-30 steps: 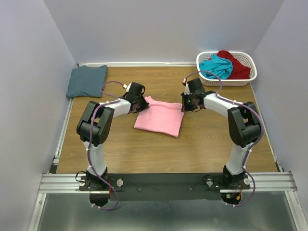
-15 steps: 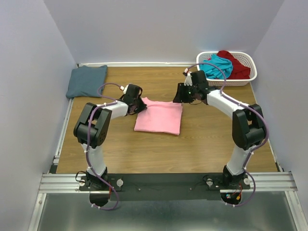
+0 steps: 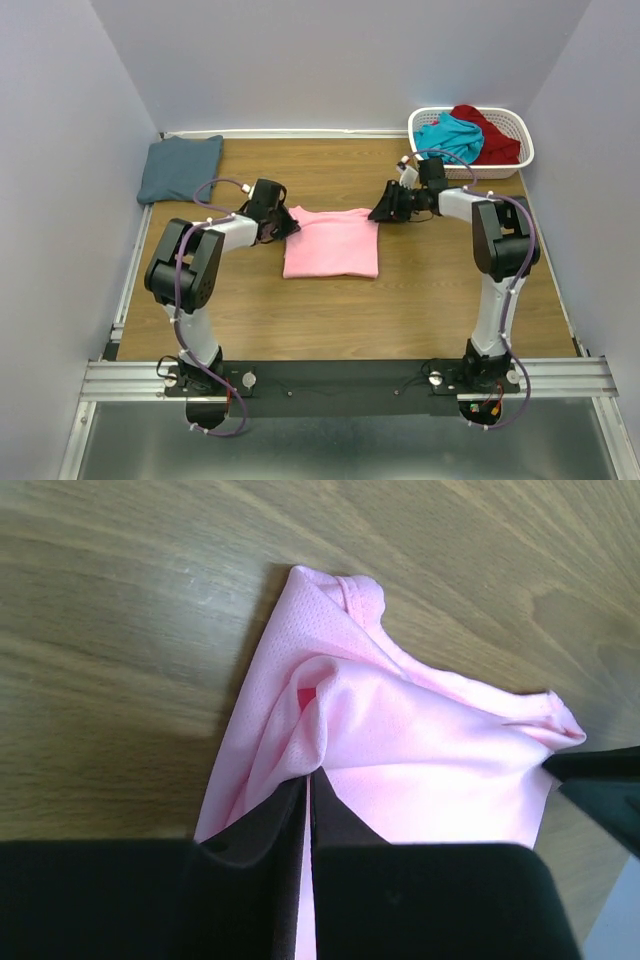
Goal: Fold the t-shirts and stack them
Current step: Fold the tshirt
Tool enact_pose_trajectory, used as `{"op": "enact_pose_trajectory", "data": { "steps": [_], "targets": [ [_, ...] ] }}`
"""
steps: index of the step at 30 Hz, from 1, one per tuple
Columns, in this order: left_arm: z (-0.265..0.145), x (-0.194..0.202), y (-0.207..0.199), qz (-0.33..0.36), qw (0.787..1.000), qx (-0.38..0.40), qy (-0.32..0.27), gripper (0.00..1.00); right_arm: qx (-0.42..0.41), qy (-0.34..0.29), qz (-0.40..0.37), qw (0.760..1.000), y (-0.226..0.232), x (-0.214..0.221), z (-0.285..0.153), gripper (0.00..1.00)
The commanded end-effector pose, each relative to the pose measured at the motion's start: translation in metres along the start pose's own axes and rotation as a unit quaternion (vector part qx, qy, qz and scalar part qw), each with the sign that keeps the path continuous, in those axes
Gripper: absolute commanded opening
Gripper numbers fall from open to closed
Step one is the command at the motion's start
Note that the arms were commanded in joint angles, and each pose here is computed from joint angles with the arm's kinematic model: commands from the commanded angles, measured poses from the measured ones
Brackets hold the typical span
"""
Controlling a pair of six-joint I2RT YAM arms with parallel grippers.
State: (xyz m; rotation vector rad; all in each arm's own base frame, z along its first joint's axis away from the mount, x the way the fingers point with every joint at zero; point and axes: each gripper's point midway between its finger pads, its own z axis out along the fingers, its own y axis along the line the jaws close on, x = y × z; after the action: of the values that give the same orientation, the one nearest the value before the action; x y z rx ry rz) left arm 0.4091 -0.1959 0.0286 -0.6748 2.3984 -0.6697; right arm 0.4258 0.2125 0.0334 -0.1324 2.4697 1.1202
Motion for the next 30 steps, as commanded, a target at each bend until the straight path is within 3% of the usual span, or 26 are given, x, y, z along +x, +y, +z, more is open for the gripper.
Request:
{"op": "enact_pose_trajectory", "data": {
  "steps": [1,6,10,14,19,24,30],
  "targets": [
    [-0.020,0.000,0.009,0.014,1.000,-0.014,0.006,0.13,-0.037,-0.014,-0.007,0.999,0.017,-0.013,-0.013,0.46],
    [-0.056,-0.024,-0.023,0.017,0.999,0.014,-0.026,0.31,-0.080,-0.024,-0.026,0.996,0.070,-0.013,-0.042,0.49],
    [-0.098,-0.030,-0.043,0.036,0.997,0.044,-0.054,0.35,-0.114,-0.006,-0.027,0.993,0.103,0.013,-0.058,0.50],
    [-0.108,0.005,-0.035,0.060,0.996,0.060,-0.013,0.35,-0.150,0.061,-0.014,0.987,0.118,0.069,-0.052,0.50],
    [-0.094,0.059,0.017,0.071,0.995,0.019,0.063,0.30,-0.122,0.114,0.021,0.986,0.085,0.123,-0.037,0.45],
    [-0.083,0.092,0.058,0.045,0.992,-0.019,0.116,0.22,-0.088,0.140,0.062,0.984,0.049,0.147,-0.026,0.43],
    [-0.089,0.095,0.090,0.007,0.992,-0.051,0.117,0.20,-0.037,0.122,0.112,0.986,0.014,0.152,-0.036,0.42]
  ]
}}
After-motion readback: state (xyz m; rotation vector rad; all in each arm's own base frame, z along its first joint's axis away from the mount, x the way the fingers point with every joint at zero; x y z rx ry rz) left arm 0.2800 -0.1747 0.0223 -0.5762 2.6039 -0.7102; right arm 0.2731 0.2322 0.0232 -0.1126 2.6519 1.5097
